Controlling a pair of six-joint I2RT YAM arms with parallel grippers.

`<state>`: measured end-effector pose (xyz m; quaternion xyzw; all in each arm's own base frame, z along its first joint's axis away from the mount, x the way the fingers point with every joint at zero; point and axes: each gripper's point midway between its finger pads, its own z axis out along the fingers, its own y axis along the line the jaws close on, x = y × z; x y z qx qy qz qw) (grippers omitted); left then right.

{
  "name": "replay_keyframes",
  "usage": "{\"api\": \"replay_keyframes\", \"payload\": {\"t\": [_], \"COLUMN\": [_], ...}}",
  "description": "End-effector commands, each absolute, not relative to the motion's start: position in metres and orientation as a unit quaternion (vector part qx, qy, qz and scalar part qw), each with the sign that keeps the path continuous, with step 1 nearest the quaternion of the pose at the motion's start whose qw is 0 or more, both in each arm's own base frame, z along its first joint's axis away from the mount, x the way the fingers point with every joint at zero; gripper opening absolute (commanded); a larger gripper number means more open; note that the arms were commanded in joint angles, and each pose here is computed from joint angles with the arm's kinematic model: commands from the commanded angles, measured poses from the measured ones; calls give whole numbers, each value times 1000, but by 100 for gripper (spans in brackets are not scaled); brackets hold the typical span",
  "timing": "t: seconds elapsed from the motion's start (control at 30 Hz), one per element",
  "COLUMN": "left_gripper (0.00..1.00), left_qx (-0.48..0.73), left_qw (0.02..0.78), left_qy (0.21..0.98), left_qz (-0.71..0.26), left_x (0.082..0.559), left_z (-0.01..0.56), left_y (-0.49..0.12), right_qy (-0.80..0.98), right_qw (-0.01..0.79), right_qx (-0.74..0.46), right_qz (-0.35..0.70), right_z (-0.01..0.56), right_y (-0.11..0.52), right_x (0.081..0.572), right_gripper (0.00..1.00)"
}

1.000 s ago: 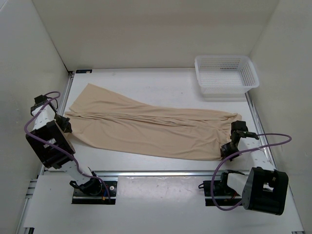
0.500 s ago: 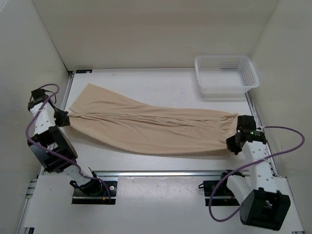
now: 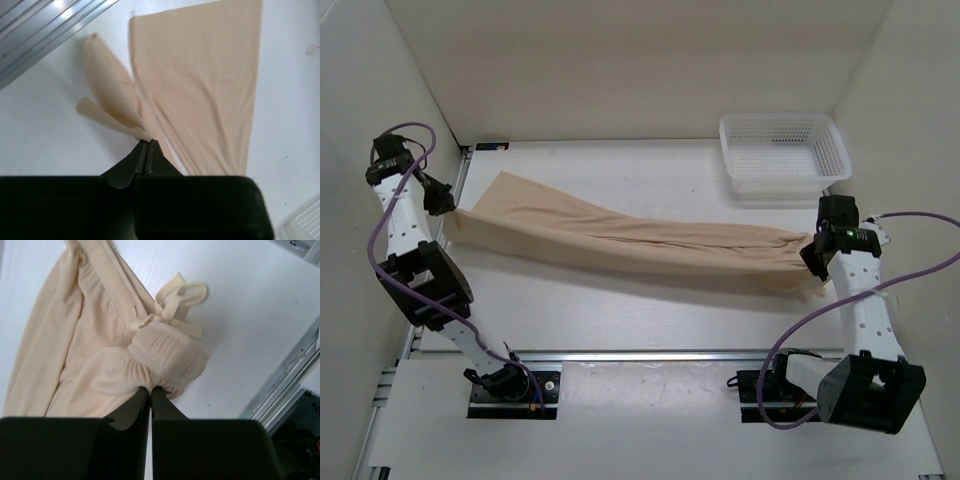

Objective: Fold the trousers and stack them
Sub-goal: Fold the trousers

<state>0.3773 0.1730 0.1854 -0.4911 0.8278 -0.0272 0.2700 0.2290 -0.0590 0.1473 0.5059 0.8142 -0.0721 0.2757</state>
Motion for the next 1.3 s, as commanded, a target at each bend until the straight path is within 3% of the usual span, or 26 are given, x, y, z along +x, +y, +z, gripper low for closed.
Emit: {"api": "replay_keyframes", "payload": {"t": [0.0, 0.3, 0.97, 1.03, 1.1, 1.13, 1.17, 1.2, 1.27], "left_gripper": [11, 11, 11, 14, 37, 56, 65, 66, 79], "left_qx": [-454, -440, -392, -382, -361, -359, -357, -355, -346], "left_qw": [315, 304, 341, 349, 367, 367, 375, 366, 390], "left_qy": [833, 845, 854, 854, 854, 855, 851, 857, 850], "left_qz": [-18, 0, -33, -47, -77, -82, -83, -80, -69], "left_x": [409, 455, 557, 575, 591, 591, 590, 584, 574], "left_z": [216, 201, 181, 175, 185, 186, 196, 192, 224], "left_y": [171, 174, 142, 135, 117, 115, 115, 114, 116], "right_qy": [800, 796, 809, 801, 807, 809, 816, 819, 821], "right_qw": [313, 326, 289, 301, 293, 302, 312, 316, 317], "right_qx": [499, 491, 484, 490, 487, 482, 463, 457, 451], "right_qz": [-113, -135, -167, -168, -161, -152, -150, -146, -150], "right_z": [168, 177, 137, 137, 133, 137, 147, 151, 158], "right_y": [-82, -97, -111, -117, -119, -117, -117, -116, -118], "right_x": [253, 303, 372, 384, 387, 391, 391, 391, 377], "right_gripper": [0, 0, 1, 9, 25, 59, 75, 79, 80]}}
